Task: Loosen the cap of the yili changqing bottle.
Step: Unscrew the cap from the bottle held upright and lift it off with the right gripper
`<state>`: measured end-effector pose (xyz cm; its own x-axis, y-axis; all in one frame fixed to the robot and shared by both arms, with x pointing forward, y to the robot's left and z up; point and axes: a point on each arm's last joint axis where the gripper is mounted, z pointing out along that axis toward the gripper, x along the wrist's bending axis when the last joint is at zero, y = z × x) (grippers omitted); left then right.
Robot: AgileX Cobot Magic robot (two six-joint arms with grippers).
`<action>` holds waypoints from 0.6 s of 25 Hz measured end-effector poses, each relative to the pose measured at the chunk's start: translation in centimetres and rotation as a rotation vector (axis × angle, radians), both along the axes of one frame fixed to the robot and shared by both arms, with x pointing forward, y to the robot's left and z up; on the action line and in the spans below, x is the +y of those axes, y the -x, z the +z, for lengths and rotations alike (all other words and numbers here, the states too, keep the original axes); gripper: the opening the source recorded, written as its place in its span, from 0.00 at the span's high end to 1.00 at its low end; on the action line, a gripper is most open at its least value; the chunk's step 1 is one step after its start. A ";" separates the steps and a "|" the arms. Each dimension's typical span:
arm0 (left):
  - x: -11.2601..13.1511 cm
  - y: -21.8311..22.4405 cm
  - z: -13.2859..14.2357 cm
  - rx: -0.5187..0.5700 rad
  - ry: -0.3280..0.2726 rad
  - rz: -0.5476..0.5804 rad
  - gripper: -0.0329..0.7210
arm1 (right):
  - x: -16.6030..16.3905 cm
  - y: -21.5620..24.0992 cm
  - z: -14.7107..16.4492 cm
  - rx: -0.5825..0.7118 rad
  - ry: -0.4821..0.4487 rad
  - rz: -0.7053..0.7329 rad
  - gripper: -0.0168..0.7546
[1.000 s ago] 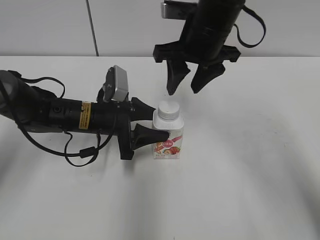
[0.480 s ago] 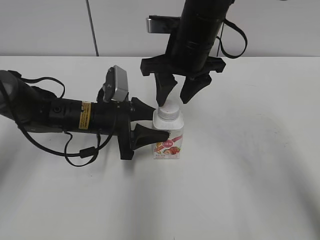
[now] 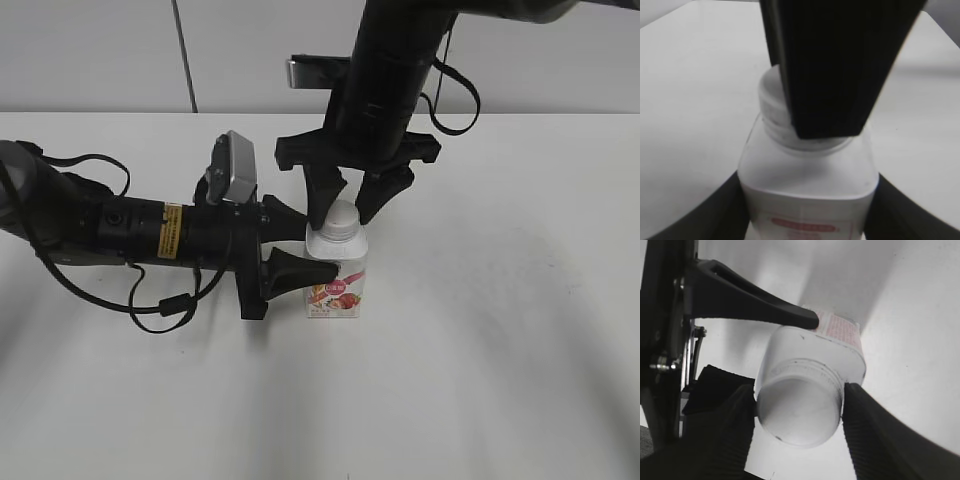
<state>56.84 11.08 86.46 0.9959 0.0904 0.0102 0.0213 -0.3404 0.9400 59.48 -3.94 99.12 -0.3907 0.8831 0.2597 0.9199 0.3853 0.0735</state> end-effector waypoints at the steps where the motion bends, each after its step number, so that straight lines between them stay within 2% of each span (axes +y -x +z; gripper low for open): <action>1: 0.0 0.0 0.0 0.000 0.000 0.000 0.43 | 0.0 0.0 -0.1 0.003 0.002 0.000 0.40; 11: 0.0 0.0 0.0 0.000 -0.001 0.001 0.43 | 0.1 -0.1 -0.6 0.005 0.007 0.034 0.45; 13: 0.0 0.0 0.0 0.000 -0.001 0.001 0.43 | 0.1 -0.1 -0.6 -0.013 0.005 0.107 0.45; 15: 0.0 0.0 0.0 0.000 -0.001 0.001 0.43 | 0.1 -0.1 -0.6 -0.050 0.001 0.255 0.45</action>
